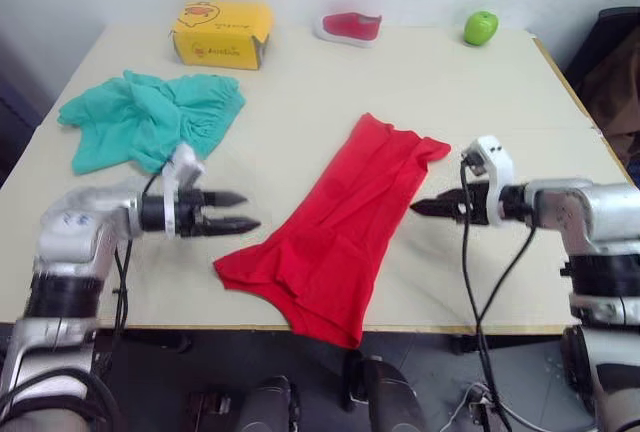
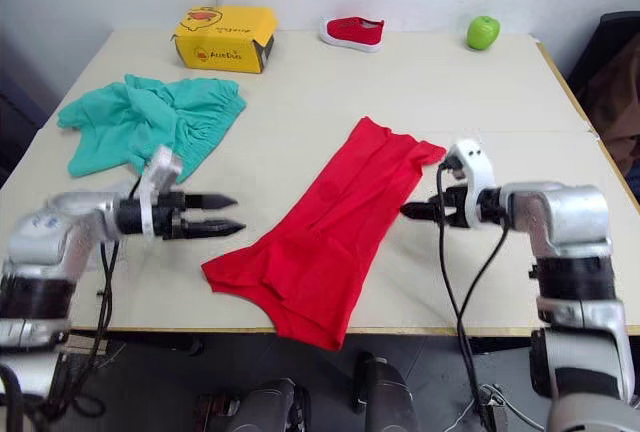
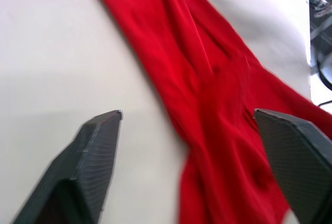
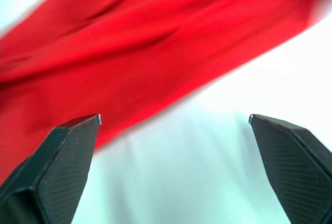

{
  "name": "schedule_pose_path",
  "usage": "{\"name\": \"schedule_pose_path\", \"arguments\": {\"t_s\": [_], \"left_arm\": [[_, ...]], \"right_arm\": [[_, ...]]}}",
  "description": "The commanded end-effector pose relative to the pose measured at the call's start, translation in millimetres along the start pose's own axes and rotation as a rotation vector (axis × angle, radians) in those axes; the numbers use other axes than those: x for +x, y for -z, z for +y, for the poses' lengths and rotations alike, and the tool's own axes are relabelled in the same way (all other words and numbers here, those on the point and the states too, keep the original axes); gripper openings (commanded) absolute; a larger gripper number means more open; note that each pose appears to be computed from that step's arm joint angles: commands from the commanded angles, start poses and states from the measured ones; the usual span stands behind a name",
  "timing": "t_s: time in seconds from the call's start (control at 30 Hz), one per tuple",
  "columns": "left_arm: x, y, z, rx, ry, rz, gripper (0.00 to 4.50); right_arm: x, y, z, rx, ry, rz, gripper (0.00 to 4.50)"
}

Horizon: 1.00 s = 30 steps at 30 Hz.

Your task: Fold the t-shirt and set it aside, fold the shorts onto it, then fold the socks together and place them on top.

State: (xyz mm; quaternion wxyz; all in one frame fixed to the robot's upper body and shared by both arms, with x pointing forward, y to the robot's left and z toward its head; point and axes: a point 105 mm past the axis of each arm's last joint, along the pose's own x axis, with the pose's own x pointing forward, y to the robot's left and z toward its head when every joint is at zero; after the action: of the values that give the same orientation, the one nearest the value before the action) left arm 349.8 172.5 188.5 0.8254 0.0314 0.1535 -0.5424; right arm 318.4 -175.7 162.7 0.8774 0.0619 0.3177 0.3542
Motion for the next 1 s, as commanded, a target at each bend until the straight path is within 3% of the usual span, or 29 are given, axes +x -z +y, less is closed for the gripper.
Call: {"name": "schedule_pose_path", "arguments": {"t_s": [0.03, 0.23, 0.57, 0.67, 0.7, 0.77, 1.0], "left_arm": [[22.9, -1.6, 17.7, -0.005, 0.003, 0.031, 4.45], [70.2, 1.1, 36.3, 0.014, -0.025, 0.098, 4.45], [111.7, 6.7, 34.6, 0.008, -0.037, 0.103, 4.45], [117.9, 7.1, 32.5, 0.017, -0.033, 0.106, 3.92], [119.4, 7.7, 32.7, 0.018, -0.04, 0.11, 3.57], [120.7, 9.3, 34.2, 0.02, -0.057, 0.118, 3.01], [120.9, 10.0, 34.9, 0.012, -0.064, 0.111, 0.81]], "right_arm": [[-8.2, 21.9, 28.4, 0.01, -0.096, 0.009, 4.5], [6.2, 64.3, 53.9, 0.078, -0.193, 0.058, 4.5], [39.7, 70.1, 80.0, 0.206, -0.29, 0.048, 4.5], [46.1, 73.5, 81.8, 0.227, -0.278, 0.061, 4.5], [48.2, 75.8, 79.8, 0.24, -0.261, 0.067, 4.5], [50.8, 79.3, 75.3, 0.261, -0.227, 0.075, 4.12], [49.8, 79.3, 69.2, 0.255, -0.178, 0.079, 1.83]]}}
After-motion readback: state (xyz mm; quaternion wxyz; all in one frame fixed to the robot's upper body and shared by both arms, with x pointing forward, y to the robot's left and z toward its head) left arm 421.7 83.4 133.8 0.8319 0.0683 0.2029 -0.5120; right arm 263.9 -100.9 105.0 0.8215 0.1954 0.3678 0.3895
